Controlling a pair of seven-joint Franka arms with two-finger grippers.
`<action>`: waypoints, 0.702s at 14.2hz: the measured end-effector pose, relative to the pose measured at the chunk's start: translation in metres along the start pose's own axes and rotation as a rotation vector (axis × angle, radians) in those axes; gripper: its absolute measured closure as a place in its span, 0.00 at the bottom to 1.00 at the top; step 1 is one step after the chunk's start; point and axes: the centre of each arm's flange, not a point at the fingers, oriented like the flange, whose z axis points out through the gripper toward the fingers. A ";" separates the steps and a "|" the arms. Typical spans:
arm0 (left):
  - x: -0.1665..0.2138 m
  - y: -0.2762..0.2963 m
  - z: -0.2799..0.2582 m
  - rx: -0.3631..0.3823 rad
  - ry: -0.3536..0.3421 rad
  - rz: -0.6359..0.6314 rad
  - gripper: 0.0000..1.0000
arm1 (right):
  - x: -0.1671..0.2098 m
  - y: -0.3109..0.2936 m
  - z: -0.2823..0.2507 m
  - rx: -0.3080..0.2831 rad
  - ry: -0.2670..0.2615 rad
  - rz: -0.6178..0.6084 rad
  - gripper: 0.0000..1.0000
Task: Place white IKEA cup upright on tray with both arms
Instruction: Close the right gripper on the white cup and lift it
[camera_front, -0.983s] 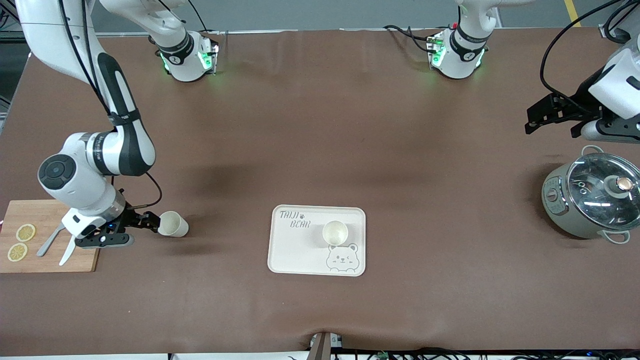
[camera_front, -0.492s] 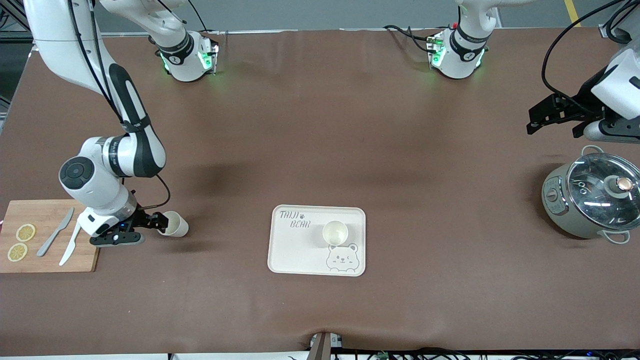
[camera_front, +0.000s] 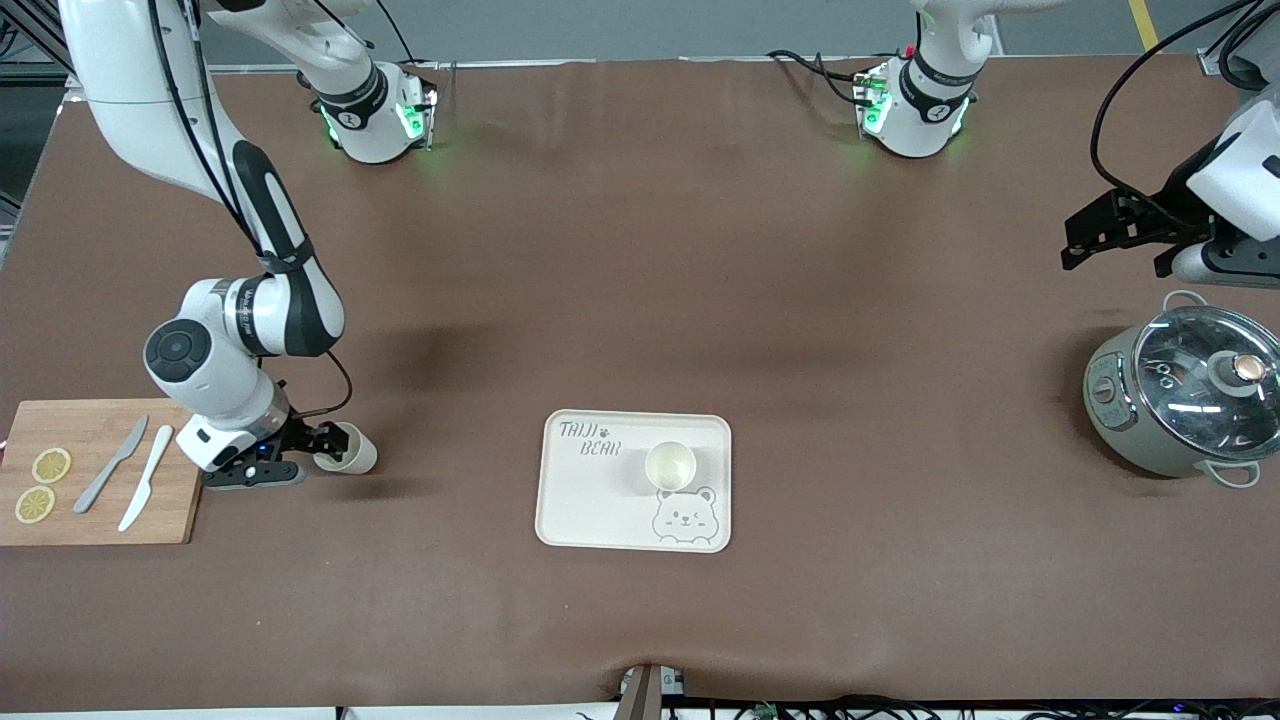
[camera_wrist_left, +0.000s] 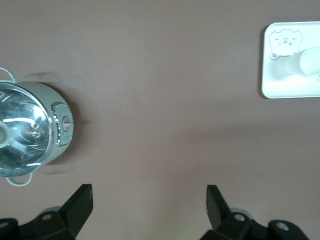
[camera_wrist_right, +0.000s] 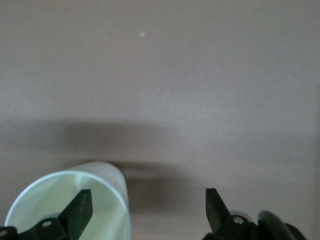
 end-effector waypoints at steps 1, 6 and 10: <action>0.000 0.000 0.000 0.003 0.000 0.000 0.00 | -0.003 -0.003 0.003 0.001 -0.007 -0.004 0.00; 0.000 0.000 0.000 0.004 -0.001 0.000 0.00 | -0.009 -0.003 0.008 0.000 -0.022 -0.004 0.00; 0.000 0.000 0.000 0.004 -0.001 0.000 0.00 | -0.009 -0.001 0.002 0.001 -0.031 -0.001 0.00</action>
